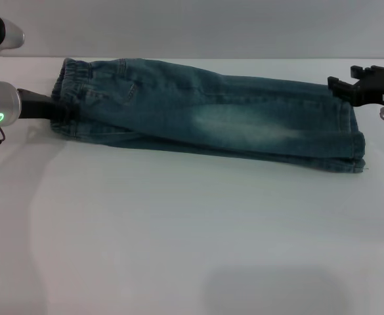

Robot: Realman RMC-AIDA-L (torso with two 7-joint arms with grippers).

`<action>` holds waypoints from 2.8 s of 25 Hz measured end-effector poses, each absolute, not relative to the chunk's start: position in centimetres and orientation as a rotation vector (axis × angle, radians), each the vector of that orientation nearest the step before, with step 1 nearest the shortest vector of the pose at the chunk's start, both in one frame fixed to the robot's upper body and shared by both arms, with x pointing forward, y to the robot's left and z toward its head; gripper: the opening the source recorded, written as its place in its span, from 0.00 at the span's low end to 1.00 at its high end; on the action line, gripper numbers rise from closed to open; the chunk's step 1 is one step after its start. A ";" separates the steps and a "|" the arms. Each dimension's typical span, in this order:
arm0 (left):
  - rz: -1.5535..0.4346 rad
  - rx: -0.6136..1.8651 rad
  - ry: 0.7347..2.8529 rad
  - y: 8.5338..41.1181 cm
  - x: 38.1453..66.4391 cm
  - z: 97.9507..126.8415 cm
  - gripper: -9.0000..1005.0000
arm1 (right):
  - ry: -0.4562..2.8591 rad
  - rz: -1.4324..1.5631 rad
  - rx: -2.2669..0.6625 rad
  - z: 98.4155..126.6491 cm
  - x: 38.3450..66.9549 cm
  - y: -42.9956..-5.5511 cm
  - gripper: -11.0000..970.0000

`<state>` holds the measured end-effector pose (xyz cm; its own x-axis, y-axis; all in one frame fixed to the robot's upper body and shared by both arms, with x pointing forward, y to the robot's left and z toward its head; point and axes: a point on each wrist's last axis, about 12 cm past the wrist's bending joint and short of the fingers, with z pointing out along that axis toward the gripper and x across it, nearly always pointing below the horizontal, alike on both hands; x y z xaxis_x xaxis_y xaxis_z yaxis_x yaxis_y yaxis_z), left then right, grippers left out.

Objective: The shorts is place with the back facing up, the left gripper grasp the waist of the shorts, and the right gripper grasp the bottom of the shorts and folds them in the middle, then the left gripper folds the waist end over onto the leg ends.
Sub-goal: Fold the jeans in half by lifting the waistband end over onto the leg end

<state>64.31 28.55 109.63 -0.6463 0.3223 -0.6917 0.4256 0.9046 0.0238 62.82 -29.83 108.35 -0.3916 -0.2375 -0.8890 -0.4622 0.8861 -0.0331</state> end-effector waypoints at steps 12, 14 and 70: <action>-0.242 0.589 2.290 27.4 64.4 111.3 0.25 | 1.988 0.284 -0.488 108.3 62.8 -29.7 0.54; -0.272 0.617 2.274 26.7 64.5 111.9 0.19 | 1.978 0.298 -0.471 108.4 62.9 -29.6 0.54; -0.610 1.041 1.817 16.7 62.4 125.1 0.09 | 1.819 0.689 -1.053 109.5 61.5 -11.3 0.54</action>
